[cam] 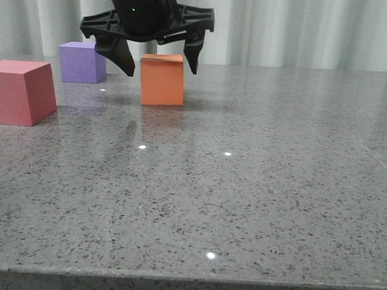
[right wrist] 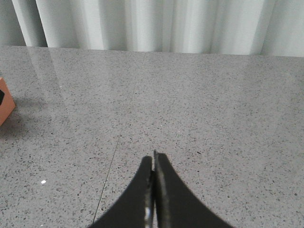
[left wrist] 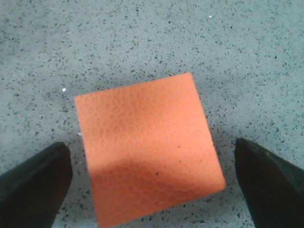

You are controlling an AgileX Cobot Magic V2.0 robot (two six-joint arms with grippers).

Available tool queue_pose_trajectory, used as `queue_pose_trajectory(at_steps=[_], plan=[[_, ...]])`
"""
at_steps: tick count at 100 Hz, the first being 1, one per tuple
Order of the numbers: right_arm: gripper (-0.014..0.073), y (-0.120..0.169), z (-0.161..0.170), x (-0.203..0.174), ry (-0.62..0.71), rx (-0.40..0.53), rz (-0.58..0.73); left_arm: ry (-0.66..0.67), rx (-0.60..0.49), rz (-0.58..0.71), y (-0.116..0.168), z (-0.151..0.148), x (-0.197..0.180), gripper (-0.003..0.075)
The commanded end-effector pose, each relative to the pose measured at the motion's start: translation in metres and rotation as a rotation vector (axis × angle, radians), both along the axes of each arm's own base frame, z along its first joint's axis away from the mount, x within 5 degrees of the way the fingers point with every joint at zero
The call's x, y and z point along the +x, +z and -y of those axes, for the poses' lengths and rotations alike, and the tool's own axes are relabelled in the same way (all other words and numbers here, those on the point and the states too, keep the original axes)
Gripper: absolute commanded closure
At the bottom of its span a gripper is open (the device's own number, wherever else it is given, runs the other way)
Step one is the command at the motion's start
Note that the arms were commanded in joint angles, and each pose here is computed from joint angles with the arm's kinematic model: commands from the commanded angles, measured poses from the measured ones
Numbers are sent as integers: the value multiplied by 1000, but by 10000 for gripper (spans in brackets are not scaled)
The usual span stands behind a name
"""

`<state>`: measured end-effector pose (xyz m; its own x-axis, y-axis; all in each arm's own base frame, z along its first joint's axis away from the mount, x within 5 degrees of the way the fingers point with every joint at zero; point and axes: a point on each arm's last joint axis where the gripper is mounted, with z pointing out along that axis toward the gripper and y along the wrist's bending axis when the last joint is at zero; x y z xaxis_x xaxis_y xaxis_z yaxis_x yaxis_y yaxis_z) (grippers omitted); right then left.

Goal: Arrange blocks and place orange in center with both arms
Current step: 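Lower the open left gripper over the orange cube and grasp it, then lift the orange cube with the left gripper toward the purple cube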

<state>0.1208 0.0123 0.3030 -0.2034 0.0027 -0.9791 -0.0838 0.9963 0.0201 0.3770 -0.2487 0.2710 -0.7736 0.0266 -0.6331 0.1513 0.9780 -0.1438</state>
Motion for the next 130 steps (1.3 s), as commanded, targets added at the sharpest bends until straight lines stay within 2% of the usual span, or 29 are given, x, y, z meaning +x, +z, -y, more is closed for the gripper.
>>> queue_pose_trajectory(at_steps=[1, 11, 18, 19, 23, 24, 33, 46, 59, 94, 112, 130], plan=[[705, 17, -1, 1, 15, 0, 107, -16, -84, 128, 37, 0, 0, 101], [705, 17, -1, 1, 15, 0, 107, -20, -93, 140, 38, 1, 0, 196], [705, 17, -1, 1, 15, 0, 107, -22, -97, 144, 38, 1, 0, 307], [705, 17, -1, 1, 15, 0, 107, -22, -97, 144, 38, 1, 0, 344], [705, 17, -1, 1, 15, 0, 107, -22, -97, 144, 38, 1, 0, 393], [705, 17, -1, 1, 15, 0, 107, -22, -97, 144, 38, 1, 0, 428], [705, 17, -1, 1, 15, 0, 107, -19, -97, 135, 38, 1, 0, 559], [705, 17, -1, 1, 15, 0, 107, -7, -88, 122, 44, -3, -4, 664], [705, 17, -1, 1, 15, 0, 107, 5, -69, 135, 62, -12, -14, 701], [705, 17, -1, 1, 15, 0, 107, 14, 42, 227, 123, -65, -39, 703], [705, 17, -1, 1, 15, 0, 107, -64, 20, 189, 132, -95, -38, 703], [705, 17, -1, 1, 15, 0, 107, 7, -19, 136, 120, -132, -24, 703]])
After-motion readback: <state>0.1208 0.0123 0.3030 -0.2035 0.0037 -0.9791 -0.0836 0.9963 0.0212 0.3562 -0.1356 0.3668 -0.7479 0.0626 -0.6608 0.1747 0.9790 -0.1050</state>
